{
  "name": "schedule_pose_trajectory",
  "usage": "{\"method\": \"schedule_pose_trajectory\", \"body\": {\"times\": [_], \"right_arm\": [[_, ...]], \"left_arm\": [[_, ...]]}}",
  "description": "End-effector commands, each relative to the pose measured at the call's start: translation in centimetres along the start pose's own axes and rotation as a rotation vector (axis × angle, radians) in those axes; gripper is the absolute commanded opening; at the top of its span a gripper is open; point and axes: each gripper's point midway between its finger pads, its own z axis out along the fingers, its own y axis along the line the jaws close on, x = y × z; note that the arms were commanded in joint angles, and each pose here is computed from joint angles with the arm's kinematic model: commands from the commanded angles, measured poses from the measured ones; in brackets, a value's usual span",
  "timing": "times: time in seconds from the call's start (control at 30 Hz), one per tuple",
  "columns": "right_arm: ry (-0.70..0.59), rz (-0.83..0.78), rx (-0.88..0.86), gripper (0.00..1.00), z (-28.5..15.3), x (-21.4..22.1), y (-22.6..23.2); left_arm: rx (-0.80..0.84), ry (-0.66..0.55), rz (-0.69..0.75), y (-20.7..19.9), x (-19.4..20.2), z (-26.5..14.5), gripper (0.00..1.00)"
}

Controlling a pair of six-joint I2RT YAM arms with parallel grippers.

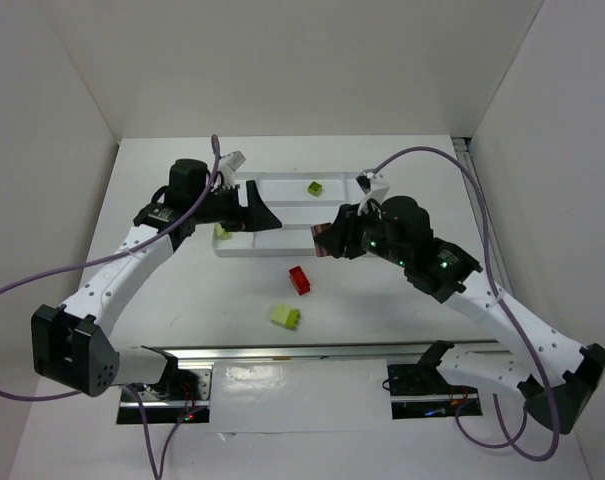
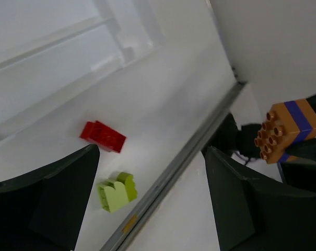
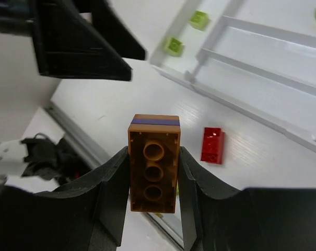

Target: Sort the legos into containers by color

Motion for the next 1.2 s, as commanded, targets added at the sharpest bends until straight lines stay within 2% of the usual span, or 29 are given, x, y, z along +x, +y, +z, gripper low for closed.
{"method": "schedule_pose_trajectory", "body": {"times": [0.0, 0.07, 0.13, 0.27, 0.4, 0.6, 0.77, 1.17], "right_arm": [[0.067, -0.046, -0.184, 0.32, -2.3, 0.8, 3.2], [0.046, -0.058, -0.280, 0.32, -3.9, 0.2, 5.0], [0.052, -0.065, -0.337, 0.32, -5.0, 0.5, 5.9], [0.051, -0.069, -0.415, 0.34, -5.7, 0.5, 7.1], [0.047, -0.065, -0.444, 0.34, -6.2, 0.4, 7.7], [0.055, -0.056, -0.493, 0.35, -6.0, 0.3, 8.6], [0.065, -0.046, -0.530, 0.35, -6.1, 0.3, 9.2], [0.069, -0.044, -0.524, 0.35, -5.3, -0.1, 9.3]], "left_arm": [[0.444, -0.018, 0.250, -7.7, -0.4, -2.4, 0.93], [0.537, 0.015, 0.299, -9.2, 1.1, -2.7, 0.93], [0.607, -0.024, 0.369, -10.5, 0.8, -3.2, 0.93], [0.727, -0.026, 0.458, -12.7, 1.8, -4.6, 0.93], [0.847, 0.009, 0.574, -14.6, 3.6, -5.8, 0.90], [0.925, 0.003, 0.690, -16.1, 5.9, -6.9, 0.90], [0.964, 0.016, 0.730, -17.0, 6.8, -7.4, 0.87], [0.960, 0.086, 0.682, -17.5, 7.0, -5.9, 0.78]]}}
